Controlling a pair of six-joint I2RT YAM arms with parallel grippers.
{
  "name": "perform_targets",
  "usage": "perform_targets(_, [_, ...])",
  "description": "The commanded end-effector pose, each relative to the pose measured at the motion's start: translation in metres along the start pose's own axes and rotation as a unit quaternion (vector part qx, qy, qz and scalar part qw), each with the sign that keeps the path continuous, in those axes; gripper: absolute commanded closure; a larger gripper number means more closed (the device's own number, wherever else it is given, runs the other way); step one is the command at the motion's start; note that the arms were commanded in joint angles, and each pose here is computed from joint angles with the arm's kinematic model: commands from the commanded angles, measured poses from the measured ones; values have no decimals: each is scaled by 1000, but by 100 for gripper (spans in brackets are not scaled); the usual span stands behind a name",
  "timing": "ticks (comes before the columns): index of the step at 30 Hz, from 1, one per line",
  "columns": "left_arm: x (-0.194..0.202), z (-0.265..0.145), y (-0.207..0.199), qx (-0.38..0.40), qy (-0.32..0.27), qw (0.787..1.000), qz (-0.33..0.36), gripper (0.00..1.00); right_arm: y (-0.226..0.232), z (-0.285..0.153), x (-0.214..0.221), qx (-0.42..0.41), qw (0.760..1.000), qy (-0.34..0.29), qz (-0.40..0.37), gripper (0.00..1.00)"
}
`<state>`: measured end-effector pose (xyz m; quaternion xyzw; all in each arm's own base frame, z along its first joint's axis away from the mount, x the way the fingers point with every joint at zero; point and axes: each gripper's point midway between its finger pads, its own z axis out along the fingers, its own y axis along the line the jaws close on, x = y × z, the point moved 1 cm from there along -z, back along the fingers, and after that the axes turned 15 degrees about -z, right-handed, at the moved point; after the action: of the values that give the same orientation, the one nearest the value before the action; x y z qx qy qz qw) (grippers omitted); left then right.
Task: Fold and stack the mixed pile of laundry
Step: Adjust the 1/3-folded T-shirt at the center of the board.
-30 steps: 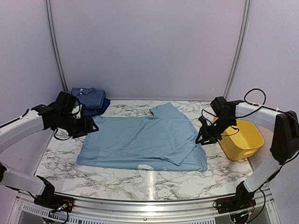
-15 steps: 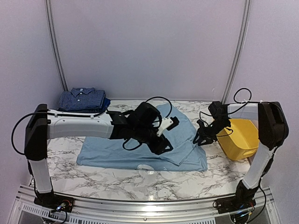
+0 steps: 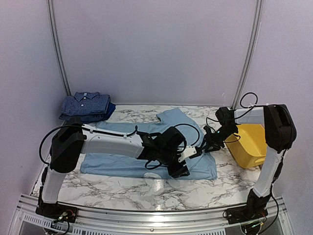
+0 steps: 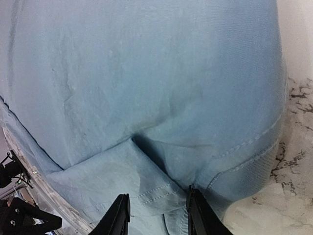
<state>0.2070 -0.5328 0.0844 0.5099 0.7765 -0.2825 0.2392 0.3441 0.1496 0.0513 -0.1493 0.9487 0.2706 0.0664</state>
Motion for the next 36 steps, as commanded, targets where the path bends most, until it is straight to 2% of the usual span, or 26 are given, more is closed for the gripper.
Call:
perform_targets(1, [-4,12,4,-6,2,1000,19,38,-8,1,-10,23,1000,0,-13,62])
perform_targets(10, [4,28,13,-22,19,999,29,37,-17,4,-15,53,998,14,-18,59])
perform_targets(17, [13,34,17,-29,31,999,34,41,-4,12,-14,34,999,28,-32,79])
perform_targets(22, [20,36,19,-32,42,998,45,49,-2,10,-15,31,999,27,-33,92])
perform_targets(26, [19,36,23,-45,42,997,50,59,1,7,-16,29,999,25,-34,100])
perform_targets(36, [1,35,25,-55,19,997,46,60,-1,4,-16,35,999,26,-28,93])
